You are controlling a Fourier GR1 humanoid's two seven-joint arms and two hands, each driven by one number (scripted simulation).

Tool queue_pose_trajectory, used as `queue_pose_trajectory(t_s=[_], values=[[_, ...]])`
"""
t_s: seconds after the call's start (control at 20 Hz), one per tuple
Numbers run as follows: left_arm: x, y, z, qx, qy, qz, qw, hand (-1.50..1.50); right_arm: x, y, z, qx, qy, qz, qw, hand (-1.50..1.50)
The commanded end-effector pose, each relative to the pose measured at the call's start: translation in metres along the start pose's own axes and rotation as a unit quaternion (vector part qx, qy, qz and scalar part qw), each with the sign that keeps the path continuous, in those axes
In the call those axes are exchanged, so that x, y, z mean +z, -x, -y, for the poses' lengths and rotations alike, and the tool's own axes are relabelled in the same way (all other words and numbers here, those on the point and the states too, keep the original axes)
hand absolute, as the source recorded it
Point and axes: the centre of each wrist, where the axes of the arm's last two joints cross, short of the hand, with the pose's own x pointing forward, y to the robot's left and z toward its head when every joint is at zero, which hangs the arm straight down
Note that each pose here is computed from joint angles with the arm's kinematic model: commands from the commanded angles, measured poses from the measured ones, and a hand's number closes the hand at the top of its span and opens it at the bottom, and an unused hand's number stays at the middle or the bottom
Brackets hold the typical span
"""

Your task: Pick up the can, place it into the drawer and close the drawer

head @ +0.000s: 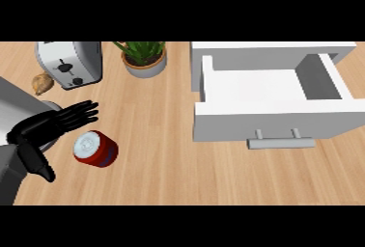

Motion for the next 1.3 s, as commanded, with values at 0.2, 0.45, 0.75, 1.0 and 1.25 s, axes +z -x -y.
queue_pose_trajectory(t_s=[0.2,0.45,0.75,1.0,1.25], values=[[-0.014,0.026,0.000,-0.003,0.014,0.007,0.9999,-1.50,-0.001,0.011,0.000,-0.005,-0.004,0.006,1.000,-1.50],[-0.003,0.041,-0.002,0.010,0.010,-0.003,0.9999,-1.50,-0.005,-0.005,0.005,-0.010,-0.017,0.007,1.000,-1.50],[-0.009,0.064,0.007,0.018,0.005,-0.014,0.9997,-1.50,0.000,-0.009,0.015,-0.003,-0.012,0.000,1.000,-1.50],[-0.015,0.086,0.020,0.029,0.009,-0.019,0.9993,-1.50,-0.001,-0.011,0.012,-0.011,-0.010,0.005,1.000,-1.50],[-0.027,0.095,0.027,0.042,0.018,-0.020,0.9988,-1.50,-0.001,-0.017,0.007,-0.008,-0.006,0.001,1.000,-1.50]])
